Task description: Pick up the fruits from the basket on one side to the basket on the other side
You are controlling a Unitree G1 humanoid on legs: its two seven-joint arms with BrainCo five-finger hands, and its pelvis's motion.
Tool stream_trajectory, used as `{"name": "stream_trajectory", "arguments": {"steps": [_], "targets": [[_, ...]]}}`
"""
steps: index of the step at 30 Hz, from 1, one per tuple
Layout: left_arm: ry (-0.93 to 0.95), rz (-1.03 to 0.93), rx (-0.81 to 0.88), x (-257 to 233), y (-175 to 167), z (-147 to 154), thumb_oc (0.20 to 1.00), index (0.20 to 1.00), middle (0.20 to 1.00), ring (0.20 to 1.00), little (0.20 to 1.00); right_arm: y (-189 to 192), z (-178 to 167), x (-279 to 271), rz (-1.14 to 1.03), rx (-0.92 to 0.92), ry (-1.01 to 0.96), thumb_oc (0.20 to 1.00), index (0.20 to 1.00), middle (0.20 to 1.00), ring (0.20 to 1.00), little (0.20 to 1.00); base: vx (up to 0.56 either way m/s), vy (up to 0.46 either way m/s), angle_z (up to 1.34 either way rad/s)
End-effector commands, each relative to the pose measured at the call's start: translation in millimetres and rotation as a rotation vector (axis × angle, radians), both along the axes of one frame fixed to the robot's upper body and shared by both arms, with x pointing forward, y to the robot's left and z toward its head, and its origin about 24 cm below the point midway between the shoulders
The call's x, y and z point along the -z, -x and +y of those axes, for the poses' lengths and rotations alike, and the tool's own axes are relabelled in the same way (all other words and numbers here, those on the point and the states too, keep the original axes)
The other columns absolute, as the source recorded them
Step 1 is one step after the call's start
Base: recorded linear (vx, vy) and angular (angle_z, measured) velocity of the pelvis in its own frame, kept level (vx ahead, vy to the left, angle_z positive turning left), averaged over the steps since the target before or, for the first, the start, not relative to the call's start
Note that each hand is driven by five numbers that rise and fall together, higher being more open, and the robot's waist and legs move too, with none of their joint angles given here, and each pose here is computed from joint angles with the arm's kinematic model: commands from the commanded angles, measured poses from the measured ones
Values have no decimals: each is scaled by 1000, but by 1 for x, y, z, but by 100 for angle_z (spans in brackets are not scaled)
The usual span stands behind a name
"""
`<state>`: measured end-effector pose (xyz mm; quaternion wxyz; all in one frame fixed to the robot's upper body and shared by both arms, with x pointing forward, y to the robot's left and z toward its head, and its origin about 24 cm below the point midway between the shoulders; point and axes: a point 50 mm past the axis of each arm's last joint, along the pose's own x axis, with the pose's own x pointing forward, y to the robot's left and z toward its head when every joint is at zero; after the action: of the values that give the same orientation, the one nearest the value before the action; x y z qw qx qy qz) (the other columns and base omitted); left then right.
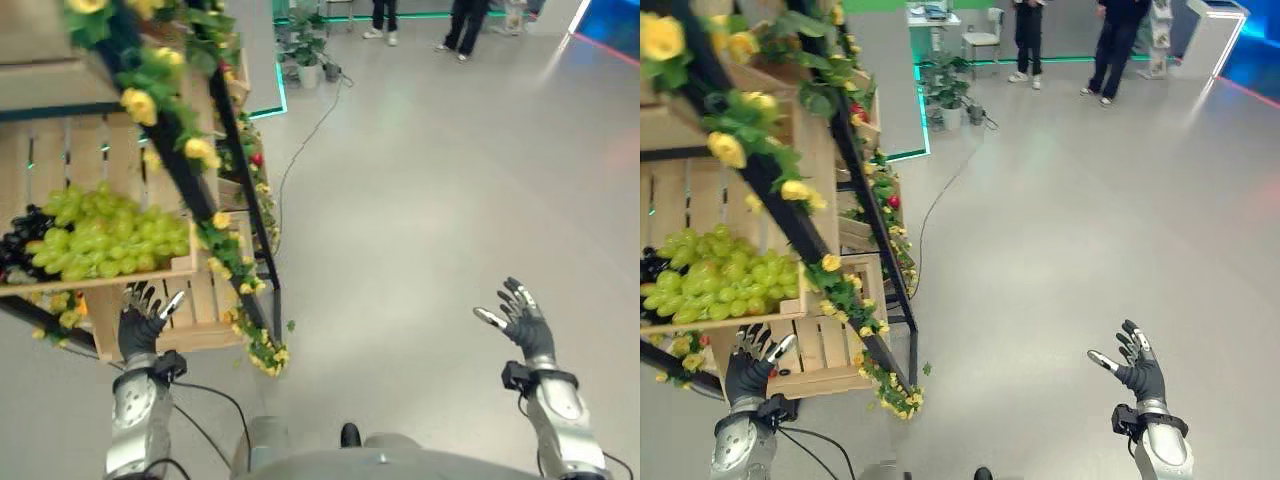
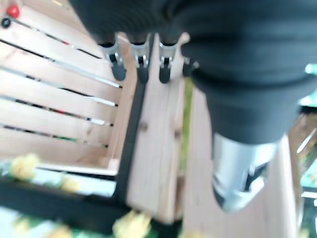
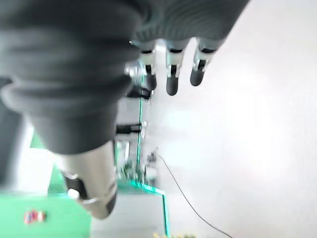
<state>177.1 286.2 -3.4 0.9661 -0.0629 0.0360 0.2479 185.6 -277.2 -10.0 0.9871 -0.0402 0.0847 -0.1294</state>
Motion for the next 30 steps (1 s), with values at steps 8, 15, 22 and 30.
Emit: {"name": "stream_trajectory", "arguments": {"steps": [8,15,22,30], "targets": [[-178,-283,333,-60,-44,-35,1000,1000,1000,1000,1000,-19,6,-28,-133,-122,52,1000,1000,1000,1000,1000,91,70,-70],[-183,-254,335,-57,-37,-31,1000,1000,1000,1000,1000,-24,7,-32,-138,-130,69,1000,1000,1000,1000,1000,53,159,-56],[-205,-237,347,-56,-41,-33,1000,1000,1000,1000,1000,-20,4,-30,-122,-108,98,1000,1000,1000,1000,1000,-18,185,-53],[-230,-250,353,-60,-41,-33,1000,1000,1000,1000,1000,-15,0,-27,-103,-95,118,1000,1000,1000,1000,1000,-55,104,-118]]}}
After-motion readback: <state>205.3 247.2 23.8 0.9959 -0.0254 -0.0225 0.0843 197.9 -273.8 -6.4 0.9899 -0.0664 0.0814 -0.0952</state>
